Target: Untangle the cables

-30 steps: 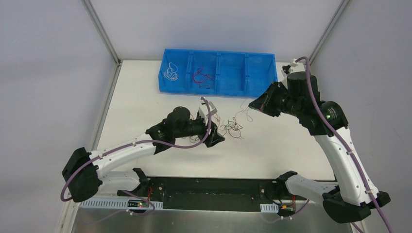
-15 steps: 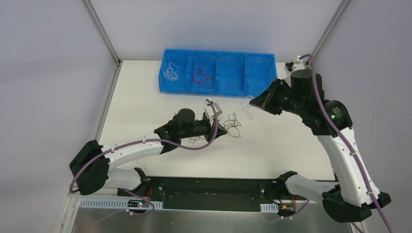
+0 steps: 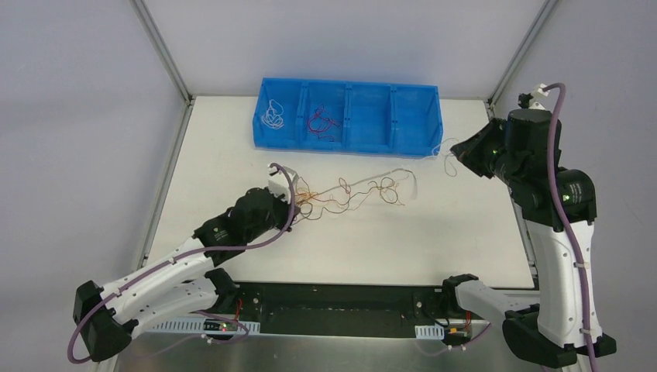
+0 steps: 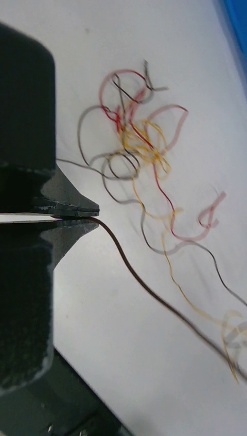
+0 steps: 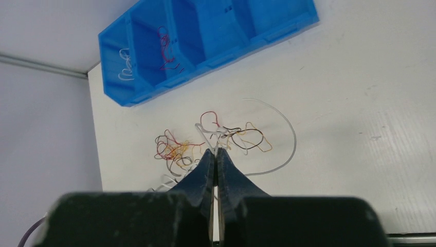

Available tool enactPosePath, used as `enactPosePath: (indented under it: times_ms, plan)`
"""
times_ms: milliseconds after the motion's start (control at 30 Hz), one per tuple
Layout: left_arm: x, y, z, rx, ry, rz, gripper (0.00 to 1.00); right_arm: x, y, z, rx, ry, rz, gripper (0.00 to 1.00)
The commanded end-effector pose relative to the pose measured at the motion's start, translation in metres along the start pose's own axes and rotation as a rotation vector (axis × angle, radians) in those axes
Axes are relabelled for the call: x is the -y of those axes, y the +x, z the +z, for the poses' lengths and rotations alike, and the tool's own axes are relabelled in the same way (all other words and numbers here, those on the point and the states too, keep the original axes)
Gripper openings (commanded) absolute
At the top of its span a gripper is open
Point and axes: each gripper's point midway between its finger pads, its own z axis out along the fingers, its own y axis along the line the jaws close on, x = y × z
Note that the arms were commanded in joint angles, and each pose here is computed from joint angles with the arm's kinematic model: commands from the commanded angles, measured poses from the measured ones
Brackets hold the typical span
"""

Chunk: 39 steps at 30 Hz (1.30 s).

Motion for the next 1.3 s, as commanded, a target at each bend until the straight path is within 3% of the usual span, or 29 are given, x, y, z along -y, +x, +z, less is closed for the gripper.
enactPosePath:
  times_ms: [0, 333, 500, 533, 600, 667, 767, 933, 1267]
  plan:
    - [-0.056, 0.030, -0.019, -0.165, -0.276, -0.022, 0.00, 0.023, -0.024, -0.014, 0.115, 0.091, -0.009, 0.00]
    - [-0.103, 0.061, -0.028, -0.369, -0.462, -0.101, 0.00, 0.031, -0.037, -0.019, 0.143, 0.114, -0.014, 0.00]
    - [-0.079, 0.062, -0.019, -0.412, -0.309, -0.098, 0.00, 0.008, -0.031, -0.014, 0.081, -0.002, -0.005, 0.00]
    - [-0.070, 0.057, -0.016, -0.412, -0.252, -0.099, 0.09, -0.001, -0.025, -0.012, 0.044, -0.048, -0.001, 0.00]
    - [-0.045, 0.044, -0.012, -0.380, -0.107, -0.107, 0.38, -0.015, -0.016, -0.010, -0.014, -0.122, 0.013, 0.00]
    - [-0.015, 0.022, -0.009, -0.298, 0.061, -0.120, 0.54, -0.028, -0.008, -0.010, -0.058, -0.195, 0.032, 0.00]
    - [0.014, -0.018, -0.003, -0.130, 0.218, -0.118, 0.69, -0.041, 0.000, -0.011, -0.110, -0.272, 0.048, 0.00]
    - [0.052, -0.064, 0.028, 0.058, 0.361, -0.044, 0.79, -0.053, 0.004, -0.018, -0.141, -0.335, 0.063, 0.00]
    - [0.137, -0.089, 0.104, 0.178, 0.516, 0.033, 0.83, -0.072, 0.006, -0.034, -0.195, -0.428, 0.086, 0.00]
